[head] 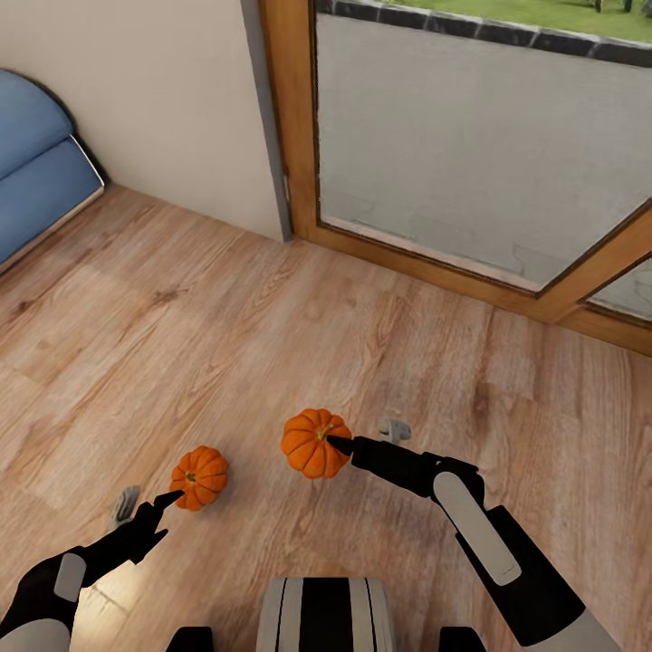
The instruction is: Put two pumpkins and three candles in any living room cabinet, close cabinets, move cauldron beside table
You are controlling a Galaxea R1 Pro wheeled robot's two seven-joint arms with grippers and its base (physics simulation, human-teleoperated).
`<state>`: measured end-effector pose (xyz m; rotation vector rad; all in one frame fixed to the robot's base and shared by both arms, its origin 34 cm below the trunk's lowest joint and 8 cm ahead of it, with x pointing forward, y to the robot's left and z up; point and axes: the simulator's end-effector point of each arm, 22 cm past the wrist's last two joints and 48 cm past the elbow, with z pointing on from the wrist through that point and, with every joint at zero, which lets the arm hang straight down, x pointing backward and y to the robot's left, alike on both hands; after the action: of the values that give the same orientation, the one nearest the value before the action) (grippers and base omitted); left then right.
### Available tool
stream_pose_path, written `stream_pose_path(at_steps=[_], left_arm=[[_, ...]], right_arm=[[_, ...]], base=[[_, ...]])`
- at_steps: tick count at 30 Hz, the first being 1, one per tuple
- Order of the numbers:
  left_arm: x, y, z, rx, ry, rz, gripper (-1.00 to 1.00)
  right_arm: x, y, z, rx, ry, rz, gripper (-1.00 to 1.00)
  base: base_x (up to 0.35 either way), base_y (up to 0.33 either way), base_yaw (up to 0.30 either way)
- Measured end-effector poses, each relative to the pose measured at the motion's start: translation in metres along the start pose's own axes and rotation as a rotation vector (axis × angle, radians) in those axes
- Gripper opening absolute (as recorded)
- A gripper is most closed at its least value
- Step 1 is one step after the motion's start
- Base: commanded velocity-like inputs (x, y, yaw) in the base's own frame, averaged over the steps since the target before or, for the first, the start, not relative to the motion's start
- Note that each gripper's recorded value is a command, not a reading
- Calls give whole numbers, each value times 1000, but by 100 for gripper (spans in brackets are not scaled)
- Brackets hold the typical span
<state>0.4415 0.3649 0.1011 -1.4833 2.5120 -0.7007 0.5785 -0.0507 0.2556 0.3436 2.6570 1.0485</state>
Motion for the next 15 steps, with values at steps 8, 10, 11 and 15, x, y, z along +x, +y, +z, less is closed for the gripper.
stream_pose_path(at_steps=[8, 10, 11, 15], left_arm=[[0, 0, 0, 0, 0, 0, 100], [0, 0, 0, 0, 0, 0, 100], [0, 0, 0, 0, 0, 0, 100], [-1, 1, -1, -1, -1, 1, 100]], right_arm=[[0, 1, 0, -1, 0, 0, -100], [0, 1, 0, -1, 0, 0, -100], [0, 1, 0, -1, 0, 0, -100], [0, 1, 1, -2, 0, 1, -100]], base=[[113, -3, 0], [17, 0, 0], [8, 0, 0], [34, 0, 0]])
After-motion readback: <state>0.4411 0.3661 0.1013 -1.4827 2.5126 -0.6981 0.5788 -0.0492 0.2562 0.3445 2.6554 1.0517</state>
